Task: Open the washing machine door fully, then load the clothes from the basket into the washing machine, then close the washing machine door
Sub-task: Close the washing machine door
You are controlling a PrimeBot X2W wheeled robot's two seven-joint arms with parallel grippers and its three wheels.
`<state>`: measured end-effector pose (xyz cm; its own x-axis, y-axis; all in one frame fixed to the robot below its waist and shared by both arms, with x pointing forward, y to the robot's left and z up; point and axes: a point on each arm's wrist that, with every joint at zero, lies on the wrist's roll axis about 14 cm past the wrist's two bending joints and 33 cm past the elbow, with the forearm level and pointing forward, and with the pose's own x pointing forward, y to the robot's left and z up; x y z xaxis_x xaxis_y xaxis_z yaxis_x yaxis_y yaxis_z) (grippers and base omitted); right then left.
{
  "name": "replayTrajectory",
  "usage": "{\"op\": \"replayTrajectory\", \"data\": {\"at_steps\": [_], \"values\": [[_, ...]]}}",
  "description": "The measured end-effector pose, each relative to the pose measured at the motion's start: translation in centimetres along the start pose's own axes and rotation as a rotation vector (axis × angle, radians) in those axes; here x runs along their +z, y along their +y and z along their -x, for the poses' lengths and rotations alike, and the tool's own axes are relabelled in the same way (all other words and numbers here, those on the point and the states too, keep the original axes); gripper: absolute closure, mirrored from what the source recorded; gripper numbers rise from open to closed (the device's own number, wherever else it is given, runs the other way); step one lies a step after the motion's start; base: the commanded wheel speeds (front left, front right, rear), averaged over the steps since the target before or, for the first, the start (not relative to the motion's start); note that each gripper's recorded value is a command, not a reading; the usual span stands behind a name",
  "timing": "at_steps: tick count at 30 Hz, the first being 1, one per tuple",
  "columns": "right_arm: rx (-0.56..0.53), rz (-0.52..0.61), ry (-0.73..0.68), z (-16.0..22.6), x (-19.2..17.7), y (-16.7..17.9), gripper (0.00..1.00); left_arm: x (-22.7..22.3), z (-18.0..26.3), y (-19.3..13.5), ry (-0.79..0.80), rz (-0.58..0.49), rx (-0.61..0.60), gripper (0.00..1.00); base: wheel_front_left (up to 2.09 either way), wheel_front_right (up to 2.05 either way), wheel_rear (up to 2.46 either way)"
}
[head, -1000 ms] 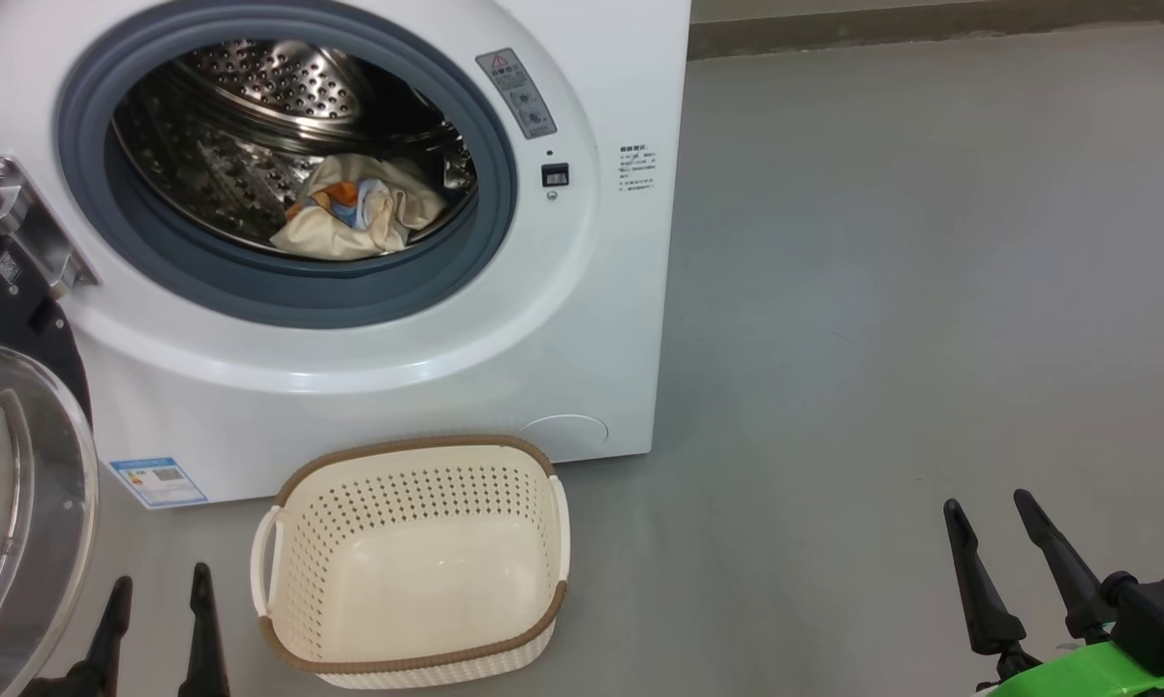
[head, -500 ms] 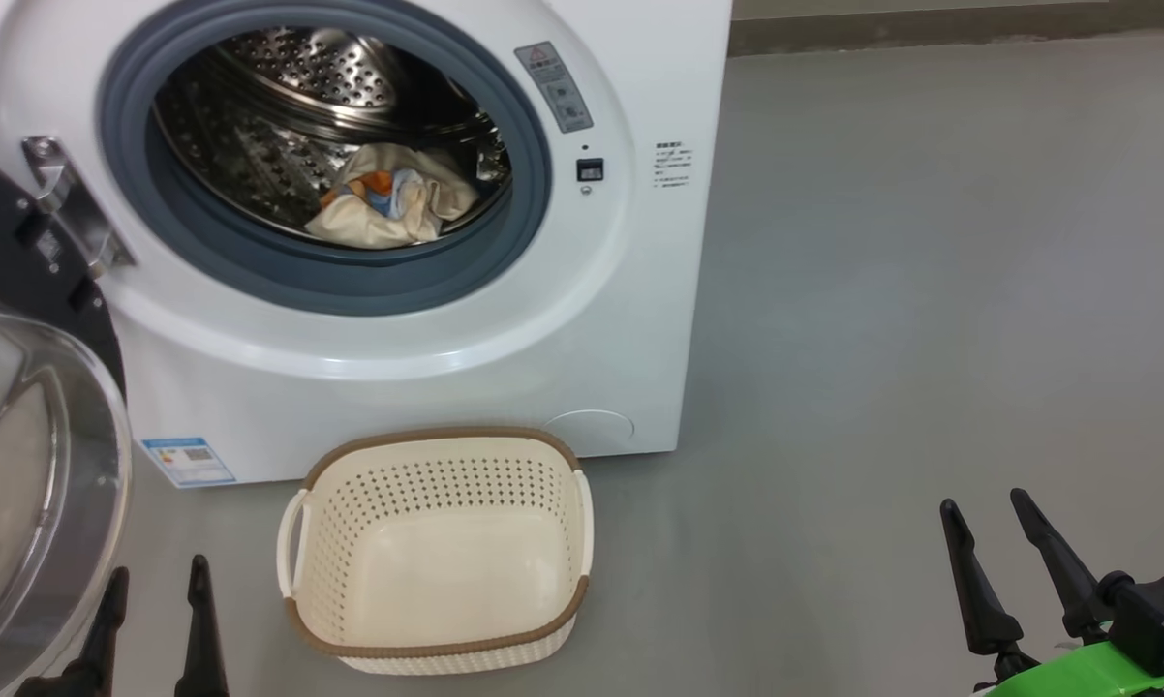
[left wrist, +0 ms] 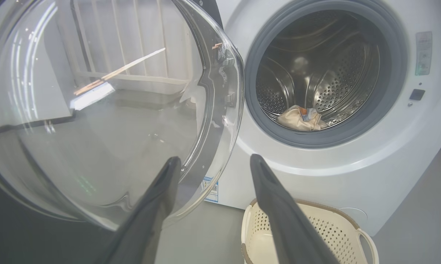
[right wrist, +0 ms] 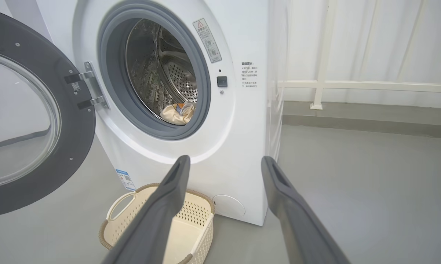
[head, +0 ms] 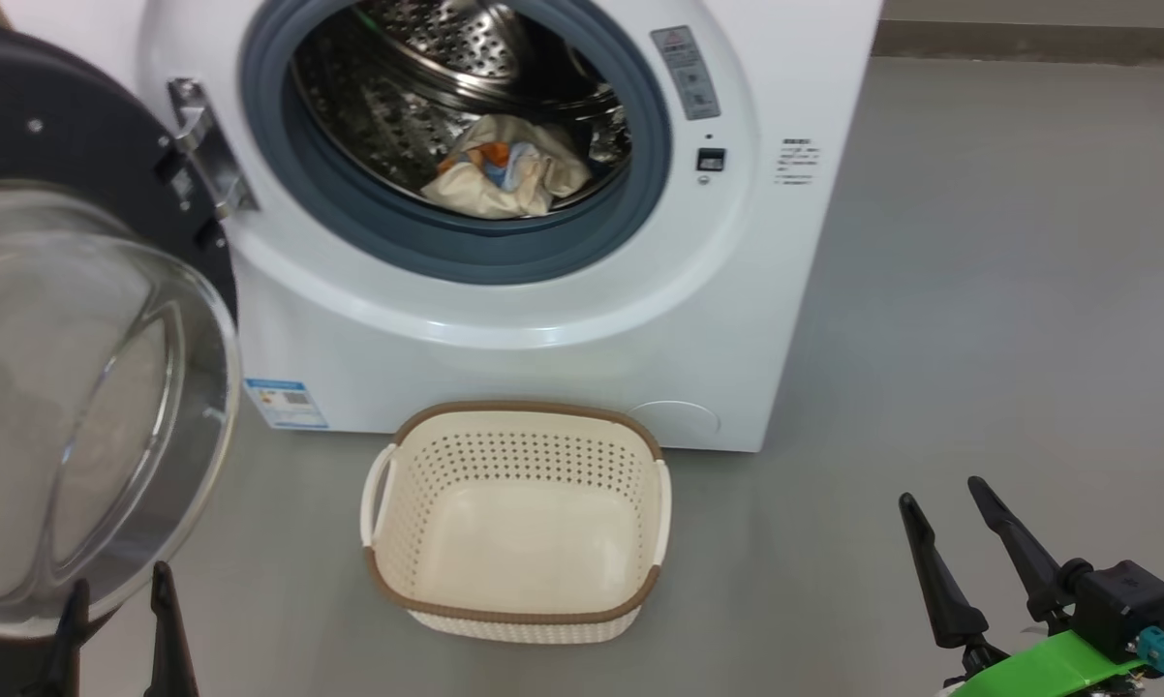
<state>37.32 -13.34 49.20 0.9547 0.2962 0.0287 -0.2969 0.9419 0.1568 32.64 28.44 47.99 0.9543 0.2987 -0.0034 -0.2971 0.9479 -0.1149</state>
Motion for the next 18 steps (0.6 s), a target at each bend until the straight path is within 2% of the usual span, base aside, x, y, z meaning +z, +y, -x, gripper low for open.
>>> {"op": "replayTrajectory", "data": {"at_steps": [18], "values": [[0.305,0.0,0.056,-5.4,-2.1,8.5,0.0,-0.2,4.7,7.3,0.007,0.048,0.258,0.0,0.0,0.0,0.0]]}}
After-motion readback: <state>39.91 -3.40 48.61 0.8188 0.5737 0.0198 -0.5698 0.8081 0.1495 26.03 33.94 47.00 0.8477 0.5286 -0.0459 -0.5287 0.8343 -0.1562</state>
